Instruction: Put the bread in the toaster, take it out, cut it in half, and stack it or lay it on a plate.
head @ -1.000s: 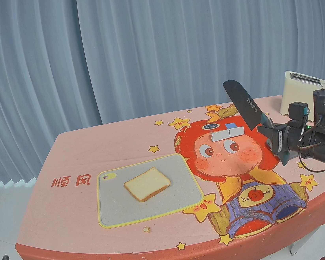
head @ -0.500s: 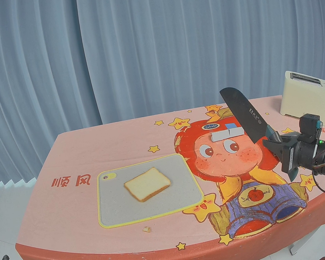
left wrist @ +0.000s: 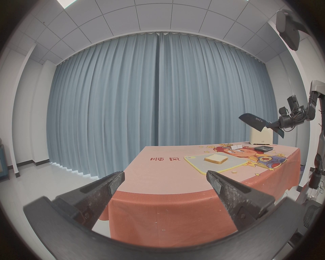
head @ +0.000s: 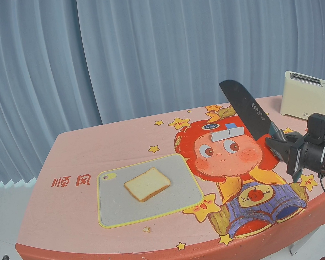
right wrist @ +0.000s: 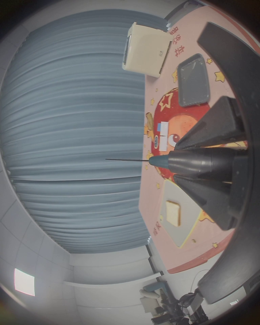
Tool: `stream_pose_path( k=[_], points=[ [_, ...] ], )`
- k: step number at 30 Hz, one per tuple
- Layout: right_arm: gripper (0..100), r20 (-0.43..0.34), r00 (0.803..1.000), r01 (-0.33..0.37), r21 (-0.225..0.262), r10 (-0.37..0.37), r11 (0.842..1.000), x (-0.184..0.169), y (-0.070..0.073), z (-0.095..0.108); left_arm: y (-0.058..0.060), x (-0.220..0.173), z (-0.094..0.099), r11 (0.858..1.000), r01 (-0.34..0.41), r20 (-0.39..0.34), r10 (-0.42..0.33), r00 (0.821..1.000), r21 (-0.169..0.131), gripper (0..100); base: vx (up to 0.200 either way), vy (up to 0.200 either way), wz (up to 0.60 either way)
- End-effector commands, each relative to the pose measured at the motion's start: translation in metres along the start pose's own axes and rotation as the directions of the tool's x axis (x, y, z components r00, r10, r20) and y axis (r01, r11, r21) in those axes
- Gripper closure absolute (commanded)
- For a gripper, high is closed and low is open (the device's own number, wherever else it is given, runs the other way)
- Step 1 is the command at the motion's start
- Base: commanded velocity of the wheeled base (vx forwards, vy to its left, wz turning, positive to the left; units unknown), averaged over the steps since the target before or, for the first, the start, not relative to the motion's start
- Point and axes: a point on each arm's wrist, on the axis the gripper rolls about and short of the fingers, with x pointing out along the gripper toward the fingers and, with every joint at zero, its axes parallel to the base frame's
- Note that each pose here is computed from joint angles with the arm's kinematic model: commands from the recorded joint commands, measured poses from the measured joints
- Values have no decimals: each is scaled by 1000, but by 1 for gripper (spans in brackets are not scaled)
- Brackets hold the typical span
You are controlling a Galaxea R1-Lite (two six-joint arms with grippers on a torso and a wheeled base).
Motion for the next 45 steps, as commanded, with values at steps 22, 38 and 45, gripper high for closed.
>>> stream_pose_path(
  k=[22,38,45],
  points=[
    [100,82,997,-14,67,9,998,1,0,7,0,0,-5,1000,0,-1,0,1000,1,0,0,0,0],
    [100,69,997,-26,66,21,997,0,3,3,0,0,-5,1000,0,-3,0,1000,0,0,0,0,0],
    [100,66,997,-34,55,30,998,-1,4,2,0,0,-5,1000,0,-1,0,1000,0,0,0,0,0]
  ],
)
